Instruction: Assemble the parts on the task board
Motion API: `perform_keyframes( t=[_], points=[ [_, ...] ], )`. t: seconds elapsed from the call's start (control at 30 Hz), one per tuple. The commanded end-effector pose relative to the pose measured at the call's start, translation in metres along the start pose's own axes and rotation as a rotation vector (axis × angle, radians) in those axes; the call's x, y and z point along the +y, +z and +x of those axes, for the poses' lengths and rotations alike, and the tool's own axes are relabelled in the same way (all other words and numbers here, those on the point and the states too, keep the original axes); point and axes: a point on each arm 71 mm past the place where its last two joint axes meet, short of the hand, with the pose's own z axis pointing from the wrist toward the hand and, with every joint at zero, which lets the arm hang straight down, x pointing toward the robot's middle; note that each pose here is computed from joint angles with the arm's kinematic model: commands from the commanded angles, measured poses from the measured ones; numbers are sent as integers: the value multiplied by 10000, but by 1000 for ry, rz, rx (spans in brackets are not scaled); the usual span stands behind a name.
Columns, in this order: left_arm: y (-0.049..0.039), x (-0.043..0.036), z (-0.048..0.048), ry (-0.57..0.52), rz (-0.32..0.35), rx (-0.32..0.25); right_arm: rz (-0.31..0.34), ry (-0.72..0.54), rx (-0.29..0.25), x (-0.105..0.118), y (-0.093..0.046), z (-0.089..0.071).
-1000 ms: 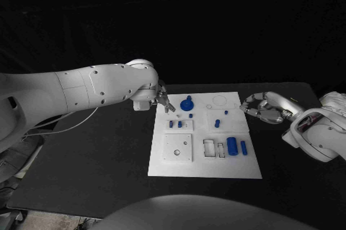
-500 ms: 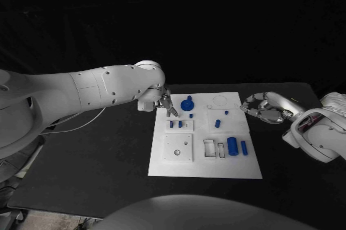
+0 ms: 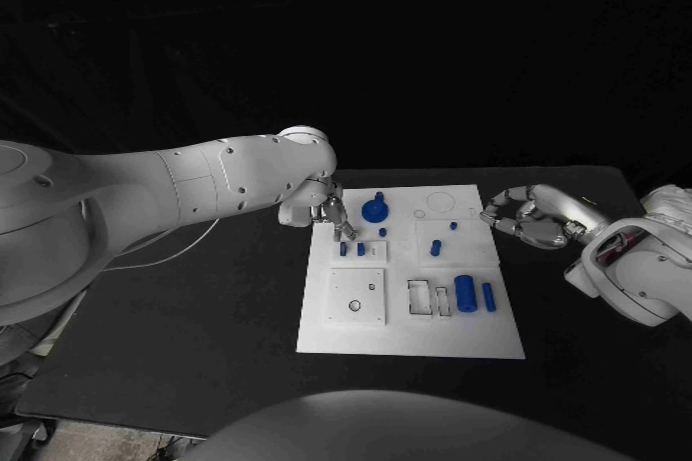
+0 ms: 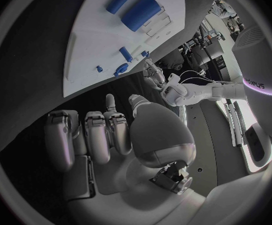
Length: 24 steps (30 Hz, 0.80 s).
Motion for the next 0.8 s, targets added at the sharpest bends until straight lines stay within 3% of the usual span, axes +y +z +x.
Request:
perform_keyframes(
  t=[0.03,0.4,0.8],
  points=[
    [24,30,34,30,-56,35,-11,-3,10,13,-1,13],
    [78,51,46,33,-62,18,-9,-2,14,8,-6,16],
    [103,21,66,22,-41,3,-6,-2,19,7,-6,23]
  ],
)
